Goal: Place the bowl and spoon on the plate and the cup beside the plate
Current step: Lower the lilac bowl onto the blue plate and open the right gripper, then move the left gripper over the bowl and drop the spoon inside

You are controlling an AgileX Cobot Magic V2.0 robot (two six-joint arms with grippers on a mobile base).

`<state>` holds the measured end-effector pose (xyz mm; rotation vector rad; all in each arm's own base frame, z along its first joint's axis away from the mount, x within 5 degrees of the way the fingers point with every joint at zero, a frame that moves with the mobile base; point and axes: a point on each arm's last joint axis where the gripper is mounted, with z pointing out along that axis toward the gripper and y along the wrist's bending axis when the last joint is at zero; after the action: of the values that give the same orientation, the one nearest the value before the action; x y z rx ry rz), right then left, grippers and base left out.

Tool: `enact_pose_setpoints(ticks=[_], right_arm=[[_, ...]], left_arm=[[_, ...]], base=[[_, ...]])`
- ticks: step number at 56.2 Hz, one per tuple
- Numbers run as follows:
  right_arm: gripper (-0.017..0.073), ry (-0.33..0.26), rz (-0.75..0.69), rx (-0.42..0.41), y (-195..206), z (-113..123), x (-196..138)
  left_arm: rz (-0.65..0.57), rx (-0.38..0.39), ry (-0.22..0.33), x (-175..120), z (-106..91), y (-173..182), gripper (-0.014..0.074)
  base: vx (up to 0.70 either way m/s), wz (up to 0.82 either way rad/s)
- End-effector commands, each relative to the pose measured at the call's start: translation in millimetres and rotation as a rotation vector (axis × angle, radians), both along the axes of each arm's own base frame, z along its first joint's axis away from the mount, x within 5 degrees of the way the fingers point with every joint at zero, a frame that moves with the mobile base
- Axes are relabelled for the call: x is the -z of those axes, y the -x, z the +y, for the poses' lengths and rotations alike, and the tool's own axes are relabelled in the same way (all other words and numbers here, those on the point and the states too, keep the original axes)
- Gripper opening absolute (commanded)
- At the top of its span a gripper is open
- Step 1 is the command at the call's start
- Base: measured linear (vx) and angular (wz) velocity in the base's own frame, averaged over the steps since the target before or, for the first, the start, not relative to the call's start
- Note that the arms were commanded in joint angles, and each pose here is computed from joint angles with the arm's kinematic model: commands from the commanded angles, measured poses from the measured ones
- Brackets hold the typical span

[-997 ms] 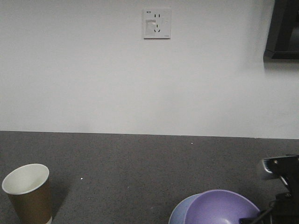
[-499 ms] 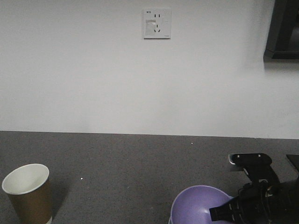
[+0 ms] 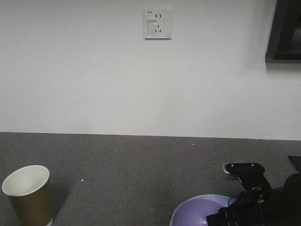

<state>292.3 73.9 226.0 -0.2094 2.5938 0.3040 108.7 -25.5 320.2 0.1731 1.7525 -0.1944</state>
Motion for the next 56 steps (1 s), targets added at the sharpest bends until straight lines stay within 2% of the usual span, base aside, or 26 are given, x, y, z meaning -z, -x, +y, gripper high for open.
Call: enact_pose_setpoints(ticks=[1, 4, 12, 20, 28, 32, 35, 43, 51, 56], right_arm=[[0.0537, -0.002, -0.131, -0.012, -4, 0, -29], [0.0567, 0.014, -0.147, -0.033, -3, 0, -38], [0.0574, 0.056, -0.214, -0.082, 5, -3, -72], [0.0510, 0.086, -0.335, -0.101, 27, -10, -117], [0.0299, 0.081, -0.479, -0.088, 68, -20, -158], [0.0115, 0.087, -0.521, -0.077, 90, -25, -167], [-0.0020, 0.086, -0.549, -0.067, 105, -29, -168], [-0.0015, 0.071, -0.663, -0.042, 151, -40, -145], [-0.0011, 0.052, -0.766, -0.018, 186, -48, -111], [-0.0011, 0.044, -0.793, -0.010, 201, -51, -92]], left_arm=[[-0.083, -0.002, 0.040, -15, -0.2, 0, 0.0003], [-0.071, -0.001, 0.038, -14, -0.3, 0, 0.0003], [-0.050, 0.000, 0.033, -12, -0.3, 0, 0.0003], [-0.032, 0.000, 0.029, -11, -0.3, 0, 0.0003], [-0.030, 0.000, 0.028, -10, -0.3, 0, 0.0003], [-0.021, 0.001, 0.026, -10, -0.3, 0, 0.0003], [-0.004, 0.001, 0.022, -8, -0.3, 1, 0.0003], [0.076, 0.007, -0.008, -1, -0.4, 2, 0.0003], [0.165, 0.055, -0.149, -12, -3.6, -6, 0.0003], [0.192, 0.136, -0.222, -31, -12.7, -20, 0.0003]], base=[[0.00, 0.00], [0.00, 0.00], [0.00, 0.00], [0.00, 0.00], [0.00, 0.00], [0.00, 0.00], [0.00, 0.00], [0.00, 0.00], [0.00, 0.00], [0.00, 0.00]])
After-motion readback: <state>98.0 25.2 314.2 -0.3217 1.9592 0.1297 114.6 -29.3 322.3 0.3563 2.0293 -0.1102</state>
